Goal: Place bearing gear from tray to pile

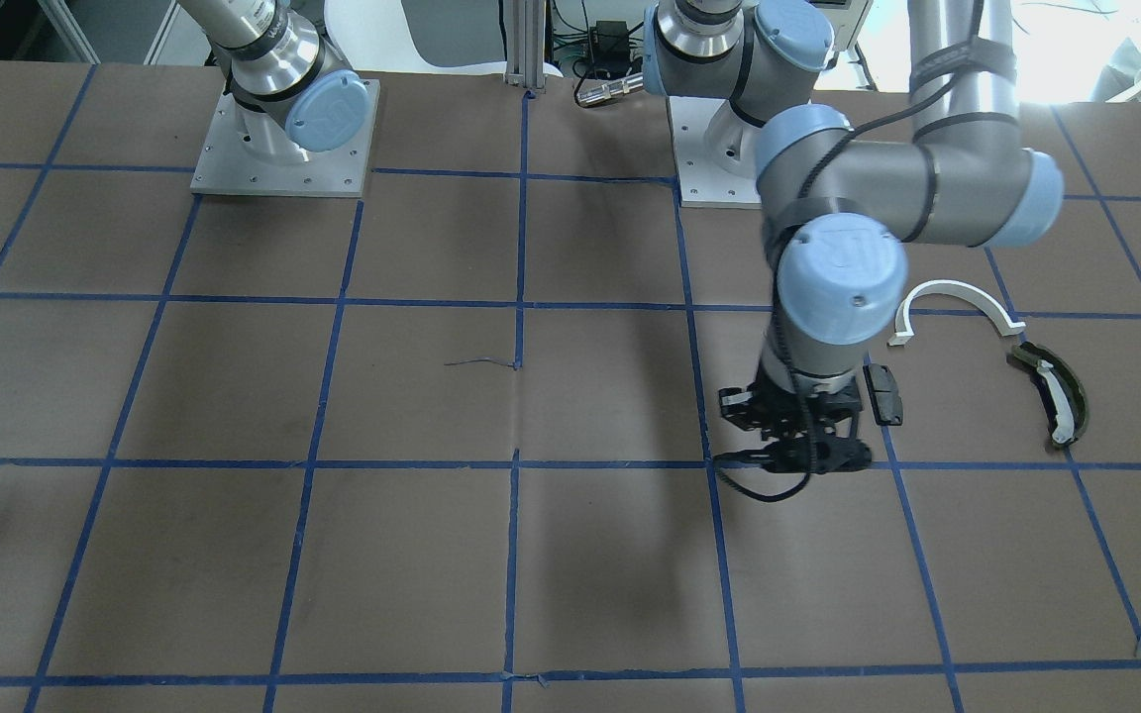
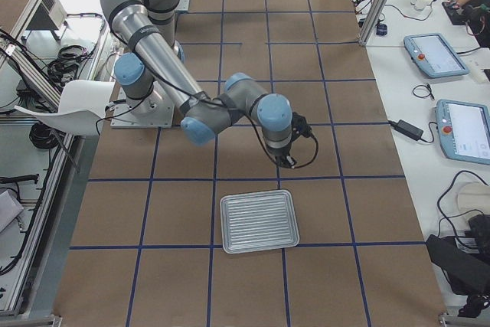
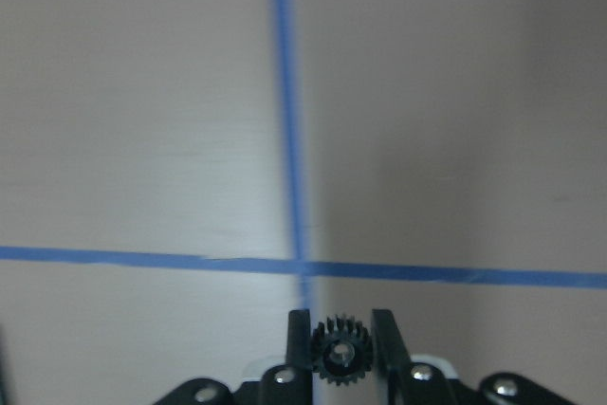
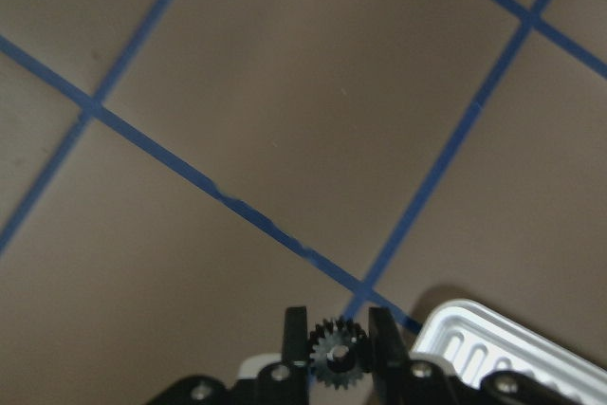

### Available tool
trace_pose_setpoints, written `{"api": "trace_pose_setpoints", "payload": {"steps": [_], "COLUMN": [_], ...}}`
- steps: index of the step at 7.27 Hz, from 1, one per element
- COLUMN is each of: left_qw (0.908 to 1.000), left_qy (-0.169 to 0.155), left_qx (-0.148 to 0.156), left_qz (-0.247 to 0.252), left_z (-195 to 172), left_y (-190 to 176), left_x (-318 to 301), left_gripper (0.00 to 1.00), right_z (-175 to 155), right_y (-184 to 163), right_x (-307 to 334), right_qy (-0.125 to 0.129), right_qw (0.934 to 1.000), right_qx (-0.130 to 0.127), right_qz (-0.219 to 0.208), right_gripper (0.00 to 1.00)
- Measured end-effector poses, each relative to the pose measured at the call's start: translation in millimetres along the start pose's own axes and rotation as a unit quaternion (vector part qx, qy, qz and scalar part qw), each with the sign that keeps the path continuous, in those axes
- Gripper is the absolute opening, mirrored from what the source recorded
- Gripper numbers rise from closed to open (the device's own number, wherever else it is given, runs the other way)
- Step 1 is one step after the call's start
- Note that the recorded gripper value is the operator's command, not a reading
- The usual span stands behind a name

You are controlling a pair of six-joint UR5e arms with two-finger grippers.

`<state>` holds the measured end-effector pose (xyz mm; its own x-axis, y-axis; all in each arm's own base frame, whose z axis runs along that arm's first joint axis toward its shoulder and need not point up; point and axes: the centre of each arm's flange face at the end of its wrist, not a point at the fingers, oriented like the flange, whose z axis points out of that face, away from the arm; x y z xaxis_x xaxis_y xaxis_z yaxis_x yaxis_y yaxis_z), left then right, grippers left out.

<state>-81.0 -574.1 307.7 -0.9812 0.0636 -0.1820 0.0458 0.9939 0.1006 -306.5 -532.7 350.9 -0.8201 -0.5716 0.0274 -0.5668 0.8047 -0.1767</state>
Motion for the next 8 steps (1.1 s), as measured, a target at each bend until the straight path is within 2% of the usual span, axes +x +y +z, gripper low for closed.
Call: {"api": "trace_pose_setpoints", "payload": {"steps": [2, 4, 5, 6, 7, 8], "left_qw": [0.999, 0.996, 0.9941, 0.9924, 0.9923, 0.9926], "left_qy": [0.015, 0.06, 0.084, 0.104, 0.107, 0.102], "left_qx": [-0.019, -0.019, -0.016, -0.012, -0.005, 0.003], "left_qz": [0.038, 0.064, 0.067, 0.064, 0.062, 0.065], "left_z": [33.4, 86.2, 117.8, 146.7, 165.1, 173.2], "left_y": [27.4, 63.9, 85.4, 106.4, 121.5, 128.2], "left_x": [-106.8, -201.9, -231.6, -247.6, -255.7, -259.9], "left_gripper": [0.0, 0.0, 0.0, 0.0, 0.29, 0.65], "right_z": [15.6, 61.9, 88.5, 111.1, 133.7, 155.5], "right_y": [-101.6, -193.6, -230.3, -258.6, -277.4, -289.1], "right_x": [-90.7, -215.0, -291.9, -370.5, -441.8, -491.3], "right_qy": [-0.017, -0.049, -0.052, -0.041, -0.033, -0.028], "right_qw": [0.9996, 0.995, 0.9911, 0.987, 0.9815, 0.9768], "right_qx": [-0.022, -0.049, -0.058, -0.055, -0.053, -0.049], "right_qz": [0.009, 0.071, 0.107, 0.146, 0.181, 0.206], "right_gripper": [0.0, 0.0, 0.0, 0.0, 0.0, 0.0]}}
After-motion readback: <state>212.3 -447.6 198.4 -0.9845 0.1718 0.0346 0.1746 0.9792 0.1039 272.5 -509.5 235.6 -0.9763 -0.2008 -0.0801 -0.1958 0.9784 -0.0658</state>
